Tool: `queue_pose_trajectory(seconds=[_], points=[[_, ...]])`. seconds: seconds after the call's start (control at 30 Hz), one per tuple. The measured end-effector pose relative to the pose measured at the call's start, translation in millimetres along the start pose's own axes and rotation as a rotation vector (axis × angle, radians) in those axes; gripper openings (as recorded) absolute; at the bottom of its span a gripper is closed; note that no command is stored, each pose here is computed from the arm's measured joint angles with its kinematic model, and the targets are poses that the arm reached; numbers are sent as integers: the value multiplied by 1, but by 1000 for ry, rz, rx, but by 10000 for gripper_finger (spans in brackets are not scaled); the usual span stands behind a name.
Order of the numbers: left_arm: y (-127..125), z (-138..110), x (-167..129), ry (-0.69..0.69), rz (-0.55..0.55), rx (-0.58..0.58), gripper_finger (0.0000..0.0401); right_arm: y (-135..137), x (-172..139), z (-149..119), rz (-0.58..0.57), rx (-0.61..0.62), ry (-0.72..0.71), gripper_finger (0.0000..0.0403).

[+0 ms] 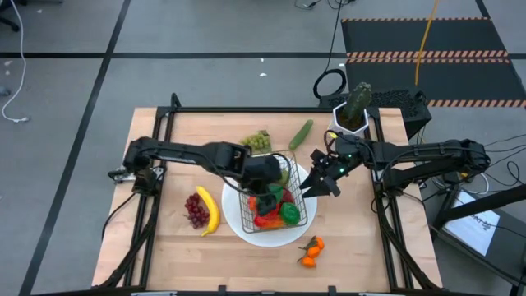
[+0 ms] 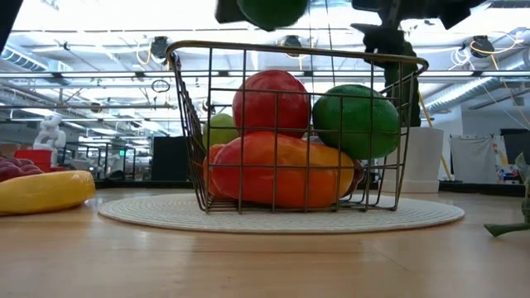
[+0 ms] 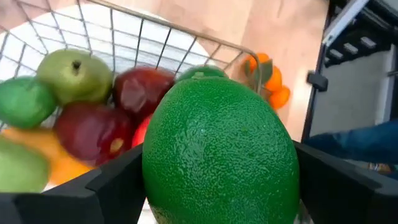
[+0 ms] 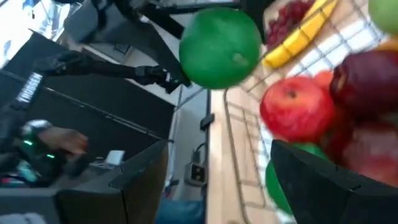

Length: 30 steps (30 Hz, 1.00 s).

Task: Build produce basket
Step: Put the green lime into the black wire basket, then put the oranges into the black wire basket

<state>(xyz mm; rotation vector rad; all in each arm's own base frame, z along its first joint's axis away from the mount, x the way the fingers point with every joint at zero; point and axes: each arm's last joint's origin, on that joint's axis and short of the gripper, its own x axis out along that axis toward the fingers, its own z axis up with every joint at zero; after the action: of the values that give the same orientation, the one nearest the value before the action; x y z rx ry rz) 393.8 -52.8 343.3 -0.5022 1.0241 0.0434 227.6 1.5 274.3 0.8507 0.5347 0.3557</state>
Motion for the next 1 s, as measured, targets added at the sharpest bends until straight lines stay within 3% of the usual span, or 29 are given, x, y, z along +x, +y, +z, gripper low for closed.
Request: queue_pose_trajectory(seconds=[0.23,0.57,0.73,1.0], points=[[14,27,42,-129,0,-118,351,11,-21,-8,-11,35,11,276],[47,33,82,-51,114,-269,359,18,-57,-28,-174,40,-45,276],[53,35,82,-49,121,-278,396,23,-67,-32,-180,65,-84,276],[55,42,44,-101,55,-348,387,32,-64,-39,-175,98,-97,276]])
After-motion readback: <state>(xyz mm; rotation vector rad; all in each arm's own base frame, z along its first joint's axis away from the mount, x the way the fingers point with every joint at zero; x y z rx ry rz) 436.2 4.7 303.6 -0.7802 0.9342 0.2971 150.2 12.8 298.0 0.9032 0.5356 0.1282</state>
